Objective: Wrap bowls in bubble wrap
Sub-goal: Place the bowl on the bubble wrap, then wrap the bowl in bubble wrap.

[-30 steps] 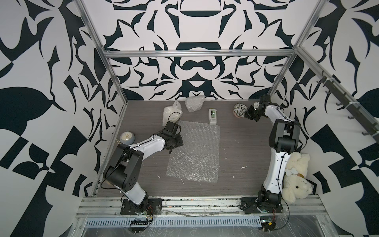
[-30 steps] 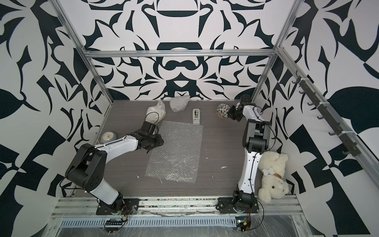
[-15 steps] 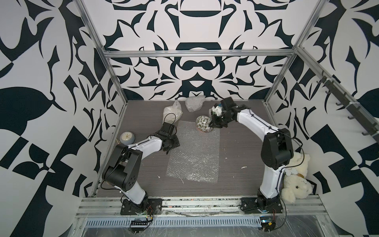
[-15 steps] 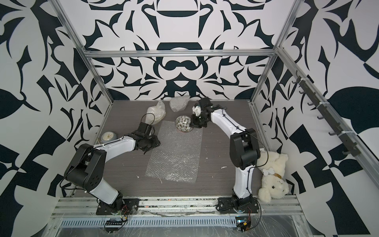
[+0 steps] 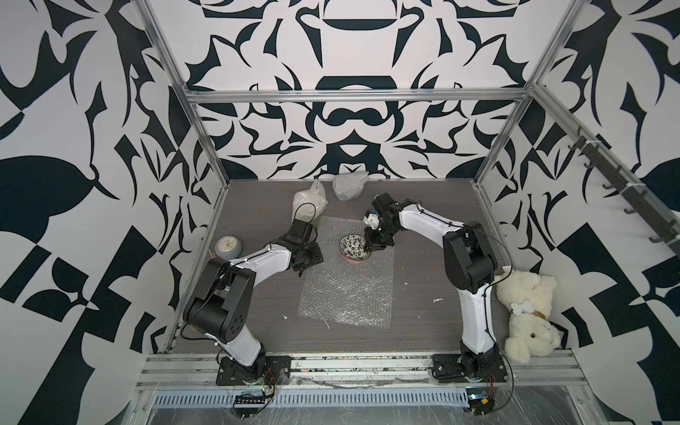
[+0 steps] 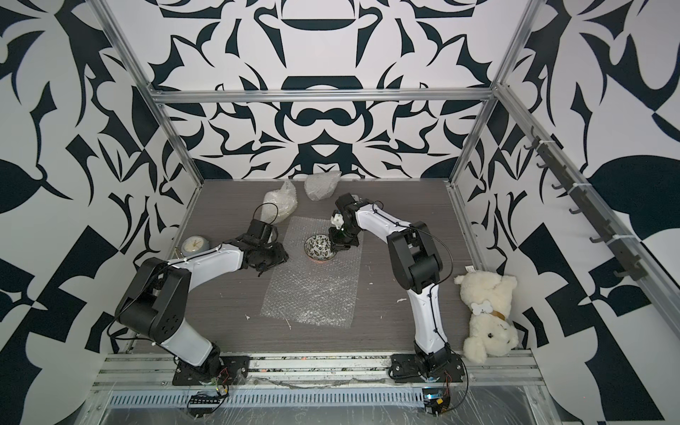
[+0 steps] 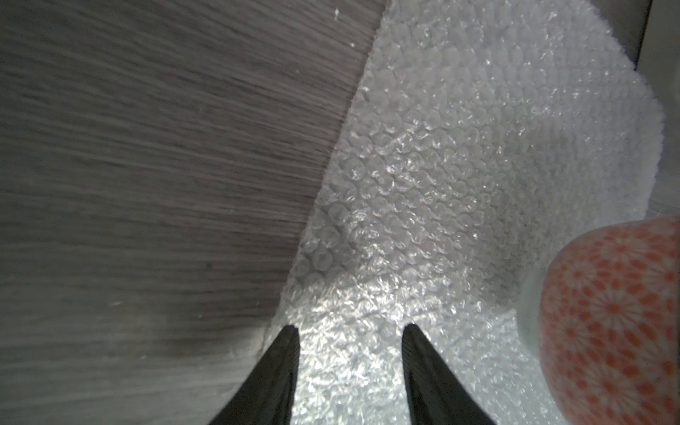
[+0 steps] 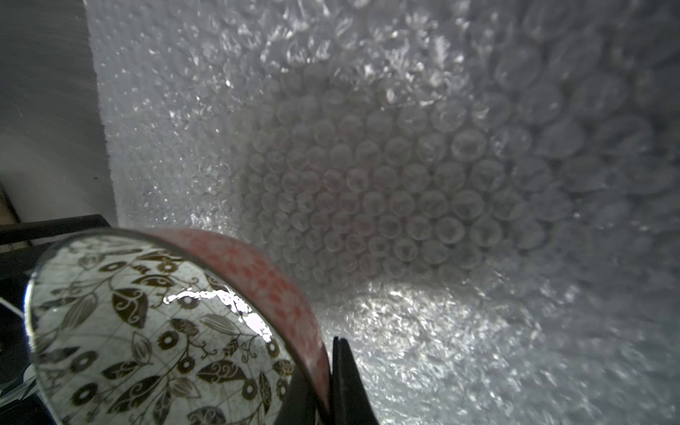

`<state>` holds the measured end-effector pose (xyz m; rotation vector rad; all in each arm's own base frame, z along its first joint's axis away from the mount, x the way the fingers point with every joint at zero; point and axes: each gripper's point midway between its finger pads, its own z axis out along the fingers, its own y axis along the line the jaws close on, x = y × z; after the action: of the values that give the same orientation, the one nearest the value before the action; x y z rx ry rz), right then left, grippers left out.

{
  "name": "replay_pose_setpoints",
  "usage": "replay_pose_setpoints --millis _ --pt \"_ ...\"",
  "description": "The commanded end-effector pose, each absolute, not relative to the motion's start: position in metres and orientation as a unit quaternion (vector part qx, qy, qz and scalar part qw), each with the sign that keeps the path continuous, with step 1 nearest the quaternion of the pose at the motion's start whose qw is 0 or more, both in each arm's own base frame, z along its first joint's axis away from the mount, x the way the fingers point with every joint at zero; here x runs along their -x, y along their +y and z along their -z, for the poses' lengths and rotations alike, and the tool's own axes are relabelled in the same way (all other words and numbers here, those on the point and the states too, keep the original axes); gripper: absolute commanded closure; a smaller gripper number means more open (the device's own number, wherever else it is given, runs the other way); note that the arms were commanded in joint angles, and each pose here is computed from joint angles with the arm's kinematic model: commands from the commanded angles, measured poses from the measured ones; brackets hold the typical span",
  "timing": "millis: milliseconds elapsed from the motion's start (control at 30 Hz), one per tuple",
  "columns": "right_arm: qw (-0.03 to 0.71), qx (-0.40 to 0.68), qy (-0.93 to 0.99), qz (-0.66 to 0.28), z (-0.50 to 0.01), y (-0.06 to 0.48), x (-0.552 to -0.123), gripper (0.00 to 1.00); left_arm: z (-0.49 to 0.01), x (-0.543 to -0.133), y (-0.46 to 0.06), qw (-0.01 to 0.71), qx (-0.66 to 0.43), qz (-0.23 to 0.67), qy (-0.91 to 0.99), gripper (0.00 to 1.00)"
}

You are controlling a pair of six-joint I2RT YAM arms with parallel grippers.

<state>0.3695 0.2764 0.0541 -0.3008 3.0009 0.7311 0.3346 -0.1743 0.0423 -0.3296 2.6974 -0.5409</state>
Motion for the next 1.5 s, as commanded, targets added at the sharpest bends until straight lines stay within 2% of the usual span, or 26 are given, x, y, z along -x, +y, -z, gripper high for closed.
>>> replay_pose_setpoints --millis 0,433,600,700,800,900,1000,1200,1467 --pt "0.042 0.125 0.961 -0.244 -0.081 0.29 -0.369 1.0 -0.043 -0.331 -0.174 0.186 0.11 0.2 0.956 0.51" --pt "0.033 0.135 0.969 -0.204 -0.069 0.287 -0.359 1.0 -0.056 -0.332 -0.177 0.204 0.104 0.213 0.95 0.5" --pt "0.042 0.139 0.967 -0.209 -0.075 0.289 -0.36 0.77 -0.064 -0.333 -0.177 0.213 0.104 0.22 0.946 0.5" --pt "0.057 0.142 0.963 -0.221 -0.087 0.292 -0.362 0.7 -0.07 -0.334 -0.18 0.22 0.102 0.229 0.943 0.5" --pt "0.072 0.141 0.961 -0.228 -0.101 0.291 -0.364 0.67 -0.074 -0.335 -0.184 0.224 0.098 0.24 0.94 0.5" --pt "0.1 0.123 0.959 -0.236 -0.117 0.278 -0.376 0.66 -0.078 -0.334 -0.193 0.225 0.088 0.255 0.936 0.51" --pt "0.129 0.067 0.96 -0.239 -0.122 0.243 -0.4 0.65 -0.078 -0.333 -0.204 0.223 0.075 0.27 0.934 0.51" --pt "0.159 -0.052 0.953 -0.252 -0.099 0.169 -0.449 0.63 -0.07 -0.329 -0.23 0.201 0.048 0.291 0.934 0.51" --pt "0.155 -0.082 0.949 -0.261 -0.069 0.152 -0.48 0.58 -0.065 -0.326 -0.247 0.19 0.038 0.298 0.935 0.51"
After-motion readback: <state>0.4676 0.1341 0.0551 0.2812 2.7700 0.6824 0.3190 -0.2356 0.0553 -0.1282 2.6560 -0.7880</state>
